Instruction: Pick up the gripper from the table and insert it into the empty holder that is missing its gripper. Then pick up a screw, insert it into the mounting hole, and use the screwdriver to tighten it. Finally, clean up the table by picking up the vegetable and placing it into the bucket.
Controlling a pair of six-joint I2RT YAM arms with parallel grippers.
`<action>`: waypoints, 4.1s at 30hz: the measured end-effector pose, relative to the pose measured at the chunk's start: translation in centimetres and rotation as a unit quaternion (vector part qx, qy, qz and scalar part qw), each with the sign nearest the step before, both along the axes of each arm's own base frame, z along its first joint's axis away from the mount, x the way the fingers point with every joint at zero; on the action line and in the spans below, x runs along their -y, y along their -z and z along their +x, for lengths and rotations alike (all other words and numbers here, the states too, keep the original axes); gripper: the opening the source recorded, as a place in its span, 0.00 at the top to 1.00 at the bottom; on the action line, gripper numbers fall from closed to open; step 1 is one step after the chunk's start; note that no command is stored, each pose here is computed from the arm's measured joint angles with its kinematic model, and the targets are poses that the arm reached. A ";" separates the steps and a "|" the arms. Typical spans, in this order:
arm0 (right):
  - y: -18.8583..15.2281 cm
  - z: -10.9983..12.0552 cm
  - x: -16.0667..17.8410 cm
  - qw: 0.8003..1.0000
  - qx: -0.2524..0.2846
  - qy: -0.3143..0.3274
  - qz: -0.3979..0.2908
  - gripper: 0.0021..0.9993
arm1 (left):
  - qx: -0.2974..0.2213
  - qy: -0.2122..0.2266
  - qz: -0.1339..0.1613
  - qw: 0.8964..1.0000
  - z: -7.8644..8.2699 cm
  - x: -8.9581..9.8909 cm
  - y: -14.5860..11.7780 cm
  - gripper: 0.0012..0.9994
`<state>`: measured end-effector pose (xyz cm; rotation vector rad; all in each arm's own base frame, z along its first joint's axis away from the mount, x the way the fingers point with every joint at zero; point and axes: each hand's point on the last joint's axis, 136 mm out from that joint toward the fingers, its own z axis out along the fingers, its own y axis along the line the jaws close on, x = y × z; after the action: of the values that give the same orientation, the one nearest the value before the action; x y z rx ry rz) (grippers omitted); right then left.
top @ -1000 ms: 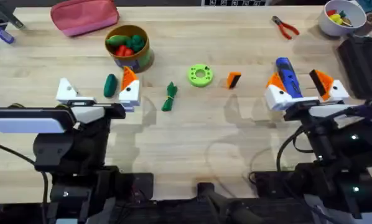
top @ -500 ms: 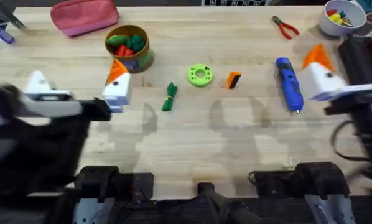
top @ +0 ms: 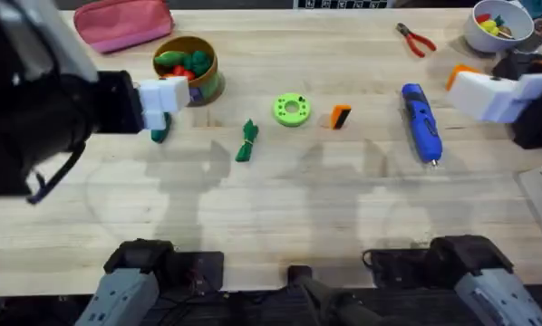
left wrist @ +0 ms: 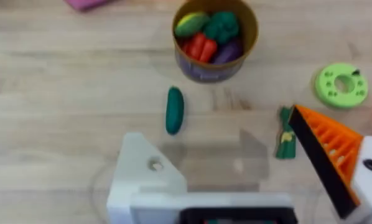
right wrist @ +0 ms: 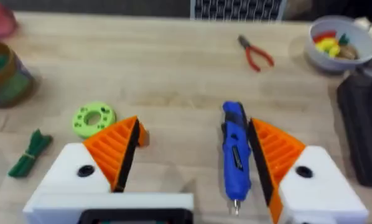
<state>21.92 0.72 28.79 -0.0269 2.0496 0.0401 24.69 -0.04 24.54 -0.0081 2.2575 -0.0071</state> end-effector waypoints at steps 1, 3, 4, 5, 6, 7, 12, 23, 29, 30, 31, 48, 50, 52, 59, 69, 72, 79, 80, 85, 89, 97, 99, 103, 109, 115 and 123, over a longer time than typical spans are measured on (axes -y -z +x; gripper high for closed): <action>0.4 0.1 0.0 1.000 -0.021 0.000 0.000 0.01 | -0.019 0.000 0.000 1.000 0.2 0.0 0.4 0.01; 1.2 0.3 0.0 0.998 -0.062 0.000 0.000 0.01 | -0.053 0.000 0.000 0.999 0.5 0.0 1.2 0.01; 1.6 0.4 0.0 0.997 -0.079 0.000 0.000 0.01 | -0.070 0.000 0.000 0.998 0.7 0.0 1.6 0.01; 1.8 0.4 0.0 0.995 -0.095 0.000 0.000 0.01 | -0.082 0.000 0.000 0.997 0.9 0.0 1.9 0.01; 2.2 0.5 0.0 0.994 -0.113 0.000 0.000 0.01 | -0.097 0.000 0.000 0.995 1.1 0.0 2.2 0.01; 2.4 0.5 0.0 0.992 -0.127 0.000 0.000 0.01 | -0.106 0.000 0.000 0.994 1.3 0.0 2.3 0.01; 3.1 1.3 0.0 0.987 -0.161 0.000 -0.001 0.01 | -0.136 0.000 0.000 0.991 2.7 0.0 3.3 0.01; 3.4 1.3 0.0 0.985 -0.171 0.000 -0.001 0.01 | -0.205 0.061 0.023 0.977 0.9 2.7 5.5 0.01; 3.4 1.3 0.0 0.985 -0.171 0.000 -0.001 0.01 | -0.226 0.064 0.043 0.971 0.0 3.4 5.8 0.01; 3.5 1.3 0.0 0.985 -0.171 0.000 -0.001 0.01 | -0.226 0.060 0.044 0.971 0.0 3.2 5.6 0.01; 3.4 1.3 0.0 0.985 -0.171 0.000 -0.001 0.01 | -0.224 0.056 0.045 0.972 0.0 3.1 5.5 0.01; 3.4 1.4 0.0 0.986 -0.168 0.000 -0.001 0.01 | -0.283 0.109 0.008 0.953 -0.5 7.4 7.5 0.01; 3.3 1.4 0.0 0.986 -0.168 0.000 -0.001 0.00 | -0.306 0.122 0.010 0.944 -0.5 8.7 8.7 0.01; 3.3 1.4 0.0 0.986 -0.168 0.000 -0.001 0.01 | -0.321 0.130 0.012 0.938 -0.1 9.8 9.9 0.01; 3.3 1.4 0.0 0.986 -0.168 0.000 -0.001 0.01 | -0.369 0.137 0.009 0.919 1.6 12.2 14.3 0.01; 3.3 1.4 0.0 0.986 -0.168 0.000 -0.001 0.01 | -0.423 0.143 0.020 0.895 2.4 13.2 19.4 0.01; 3.3 1.4 0.0 0.986 -0.168 0.000 -0.001 0.01 | -0.418 0.152 0.024 0.896 2.8 13.8 20.1 0.03; 3.4 1.4 0.0 0.986 -0.168 0.000 -0.001 0.01 | -0.436 0.158 0.048 0.885 2.4 14.1 21.7 0.17; 3.3 1.4 0.0 0.986 -0.168 0.000 -0.001 0.01 | -0.438 0.159 0.046 0.884 2.4 14.2 21.7 0.18; 3.4 1.4 0.0 0.986 -0.168 0.000 -0.001 0.01 | -0.422 0.166 0.039 0.890 3.2 14.8 21.6 0.65; 3.3 1.4 0.0 0.986 -0.168 0.000 -0.001 0.01 | -0.416 0.169 0.038 0.893 3.5 15.0 21.5 0.99; 3.3 1.4 0.0 0.986 -0.168 0.000 -0.001 0.01 | -0.416 0.169 0.038 0.893 3.5 15.0 21.5 0.99; 3.4 1.4 0.0 0.986 -0.168 0.000 -0.001 0.01 | -0.416 0.169 0.038 0.893 3.5 15.0 21.4 0.99; 3.3 1.4 0.0 0.986 -0.168 0.000 -0.001 0.01 | -0.425 0.163 0.048 0.889 3.2 14.5 21.2 0.99; 3.4 1.4 0.0 0.986 -0.168 0.000 -0.001 0.01 | -0.395 0.161 0.046 0.903 3.3 14.1 17.9 0.99; 3.4 1.4 0.0 0.986 -0.168 0.000 -0.001 0.01 | -0.295 0.156 0.046 0.941 2.9 12.7 10.0 0.99; 3.4 1.4 0.0 0.986 -0.168 0.000 -0.001 0.01 | -0.273 0.149 0.048 0.949 2.3 11.8 8.2 0.99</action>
<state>23.34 0.72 25.44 -0.0220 2.3871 0.0458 26.98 -11.84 16.33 0.4333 2.7876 -0.0640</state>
